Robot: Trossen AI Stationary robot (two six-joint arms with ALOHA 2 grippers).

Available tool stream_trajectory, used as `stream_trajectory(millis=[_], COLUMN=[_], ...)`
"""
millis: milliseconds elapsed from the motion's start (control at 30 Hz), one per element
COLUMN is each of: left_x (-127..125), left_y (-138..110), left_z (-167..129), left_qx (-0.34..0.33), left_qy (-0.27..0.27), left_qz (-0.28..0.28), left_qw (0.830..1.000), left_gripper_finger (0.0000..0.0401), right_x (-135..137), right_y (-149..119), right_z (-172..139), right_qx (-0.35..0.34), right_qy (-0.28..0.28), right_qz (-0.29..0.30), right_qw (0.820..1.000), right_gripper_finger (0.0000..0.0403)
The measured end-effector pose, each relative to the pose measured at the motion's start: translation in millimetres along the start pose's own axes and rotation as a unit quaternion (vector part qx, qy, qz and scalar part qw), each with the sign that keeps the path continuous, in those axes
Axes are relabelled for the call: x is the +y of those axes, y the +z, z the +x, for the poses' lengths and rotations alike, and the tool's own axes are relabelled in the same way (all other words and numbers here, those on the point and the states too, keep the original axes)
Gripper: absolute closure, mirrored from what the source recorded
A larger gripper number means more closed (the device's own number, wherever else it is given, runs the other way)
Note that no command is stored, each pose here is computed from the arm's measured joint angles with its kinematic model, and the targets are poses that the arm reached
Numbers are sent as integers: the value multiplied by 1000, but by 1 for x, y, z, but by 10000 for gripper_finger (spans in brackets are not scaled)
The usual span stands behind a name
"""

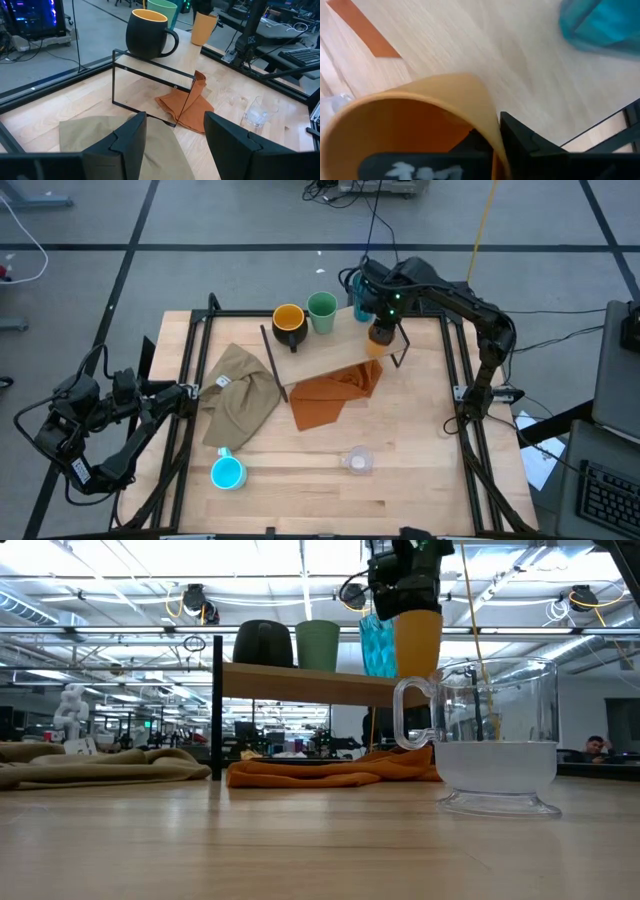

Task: Stack small to large cups/mugs on shelf
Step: Put the yellow cup on the shelf

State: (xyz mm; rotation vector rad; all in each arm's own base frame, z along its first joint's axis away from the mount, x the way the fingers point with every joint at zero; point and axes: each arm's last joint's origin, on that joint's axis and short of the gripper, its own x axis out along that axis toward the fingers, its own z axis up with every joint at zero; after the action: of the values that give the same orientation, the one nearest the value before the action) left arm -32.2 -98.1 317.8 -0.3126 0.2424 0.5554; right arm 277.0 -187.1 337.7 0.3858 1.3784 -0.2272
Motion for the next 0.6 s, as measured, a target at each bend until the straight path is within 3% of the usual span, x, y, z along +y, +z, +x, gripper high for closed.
stream_trajectory(millis=[600], left_x=[0], left_y=[0], left_z=[0], left_qx=[-1], left_qy=[0], left_qz=[-9], left_qw=[1000], left_gripper_finger=[201], right_x=[-2], right_y=[-10], right_z=[-17], right_qx=[-40], right_qy=[-10], right_qz=[4], right_qw=[999], right_gripper_finger=[382])
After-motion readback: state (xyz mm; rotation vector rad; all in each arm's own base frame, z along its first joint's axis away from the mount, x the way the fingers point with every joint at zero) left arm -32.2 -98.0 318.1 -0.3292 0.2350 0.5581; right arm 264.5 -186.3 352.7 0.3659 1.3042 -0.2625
